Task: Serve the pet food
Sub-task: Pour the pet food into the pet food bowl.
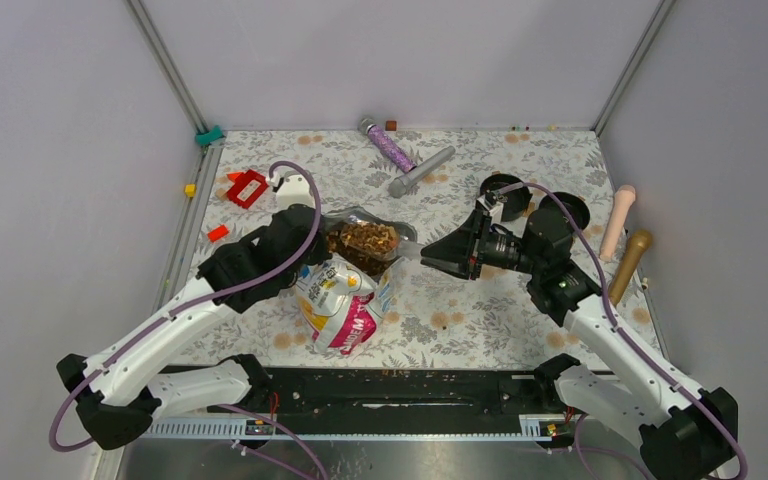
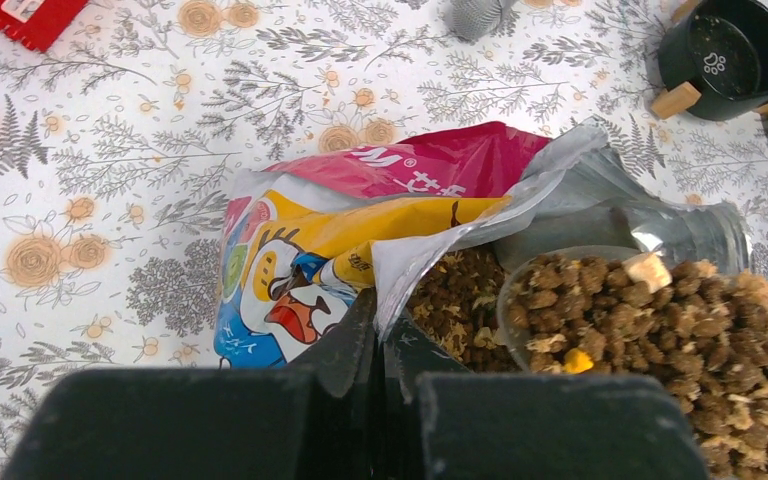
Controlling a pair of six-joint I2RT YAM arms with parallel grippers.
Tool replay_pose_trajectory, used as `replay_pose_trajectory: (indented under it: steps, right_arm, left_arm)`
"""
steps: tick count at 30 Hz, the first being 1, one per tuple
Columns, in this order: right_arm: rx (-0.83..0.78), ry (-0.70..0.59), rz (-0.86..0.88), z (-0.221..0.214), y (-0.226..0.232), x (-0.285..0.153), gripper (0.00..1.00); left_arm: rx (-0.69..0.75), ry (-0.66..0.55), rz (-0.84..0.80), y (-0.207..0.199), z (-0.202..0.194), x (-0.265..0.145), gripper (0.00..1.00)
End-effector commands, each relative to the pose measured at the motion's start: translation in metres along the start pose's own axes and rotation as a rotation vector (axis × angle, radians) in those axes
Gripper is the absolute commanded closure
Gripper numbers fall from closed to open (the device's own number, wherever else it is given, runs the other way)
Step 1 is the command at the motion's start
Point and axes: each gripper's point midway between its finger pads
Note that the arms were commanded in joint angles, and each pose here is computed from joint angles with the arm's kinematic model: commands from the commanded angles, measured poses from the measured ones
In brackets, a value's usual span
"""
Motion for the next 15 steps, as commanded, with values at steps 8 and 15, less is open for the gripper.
replay_pose_trajectory:
  steps: [8,15]
  right_arm:
    - [-0.105,-0.054,0.119,-0.005,0.036,-0.013,1.00]
    - [-0.108,-0.076,0.133,-0.003,0.040,-0.016,1.00]
  left_arm:
    - [-0.124,-0.125,0.025,0.008,0.031,-0.014,1.00]
    - [-0.129,-0.115,0.029,0.007,0.029,-0.012,1.00]
Point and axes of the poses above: each gripper's point midway between its finger pads, its own x axis out along the fingers, its own y axis along the line the jaws close on, z = x × y, and after that the axes turned 6 degrees about x, right-handed
